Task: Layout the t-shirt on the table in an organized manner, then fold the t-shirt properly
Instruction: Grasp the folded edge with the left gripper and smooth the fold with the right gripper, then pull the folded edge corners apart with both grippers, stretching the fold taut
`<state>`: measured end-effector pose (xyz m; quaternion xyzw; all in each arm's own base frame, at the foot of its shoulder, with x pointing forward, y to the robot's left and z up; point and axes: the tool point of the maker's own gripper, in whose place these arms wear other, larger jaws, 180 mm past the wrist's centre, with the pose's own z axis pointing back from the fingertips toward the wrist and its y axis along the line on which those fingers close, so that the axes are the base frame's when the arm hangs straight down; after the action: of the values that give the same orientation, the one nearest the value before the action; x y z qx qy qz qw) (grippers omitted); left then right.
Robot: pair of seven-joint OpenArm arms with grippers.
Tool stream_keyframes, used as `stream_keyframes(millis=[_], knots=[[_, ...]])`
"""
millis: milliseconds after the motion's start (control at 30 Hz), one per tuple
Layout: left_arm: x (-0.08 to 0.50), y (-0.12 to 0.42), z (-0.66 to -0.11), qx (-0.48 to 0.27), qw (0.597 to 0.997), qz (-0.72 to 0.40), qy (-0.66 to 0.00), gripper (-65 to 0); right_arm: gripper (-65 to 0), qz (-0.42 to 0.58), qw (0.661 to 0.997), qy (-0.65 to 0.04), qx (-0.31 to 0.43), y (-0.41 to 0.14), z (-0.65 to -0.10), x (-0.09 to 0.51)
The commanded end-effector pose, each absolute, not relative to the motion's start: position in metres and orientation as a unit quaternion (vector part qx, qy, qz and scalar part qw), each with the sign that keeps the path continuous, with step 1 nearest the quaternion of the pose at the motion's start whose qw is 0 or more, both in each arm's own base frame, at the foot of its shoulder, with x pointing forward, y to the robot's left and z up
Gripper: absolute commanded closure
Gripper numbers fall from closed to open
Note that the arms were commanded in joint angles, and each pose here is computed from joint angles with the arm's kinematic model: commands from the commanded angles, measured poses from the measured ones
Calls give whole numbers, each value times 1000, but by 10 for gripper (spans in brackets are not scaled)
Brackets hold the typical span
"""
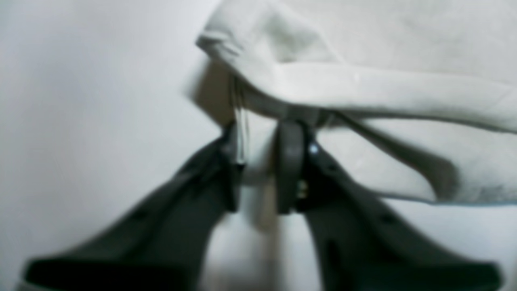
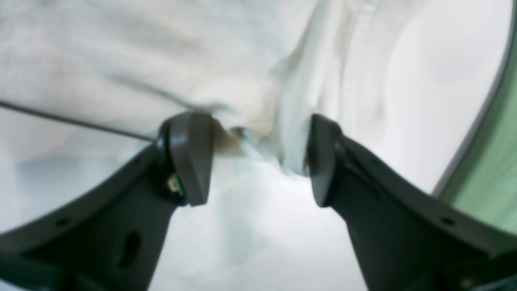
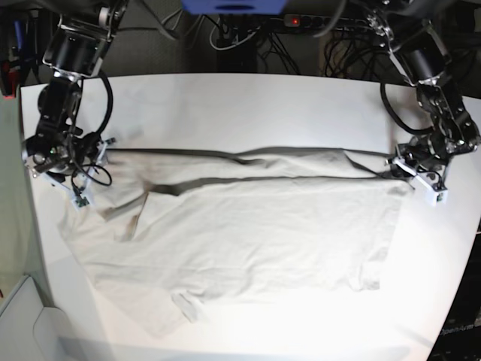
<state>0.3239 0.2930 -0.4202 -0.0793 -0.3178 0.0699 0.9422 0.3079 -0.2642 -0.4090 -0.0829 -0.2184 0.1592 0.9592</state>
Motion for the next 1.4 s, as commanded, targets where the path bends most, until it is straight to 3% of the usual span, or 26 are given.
stream_keyframes(millis=[0, 100, 300, 667, 967, 1367], knots=[[333, 301, -408, -72, 937, 68, -334, -65, -328, 157, 953, -241, -96, -272, -394, 320], [334, 302, -407, -72, 937, 67, -334, -22, -328, 157, 953, -241, -97, -273, -394, 320], [333, 302, -407, -71, 938, 67, -332, -3, -320, 158, 953, -238, -103, -278, -393, 318], [329, 315, -405, -57, 941, 64, -327, -3, -54, 159, 953, -234, -110, -284, -393, 316], [311, 324, -410, -55, 953, 63, -291, -3, -41, 154, 957, -214, -121, -297, -398, 297], [298, 327, -390, -22, 955, 31, -295, -3, 0, 174, 949, -217, -148, -295, -388, 266]])
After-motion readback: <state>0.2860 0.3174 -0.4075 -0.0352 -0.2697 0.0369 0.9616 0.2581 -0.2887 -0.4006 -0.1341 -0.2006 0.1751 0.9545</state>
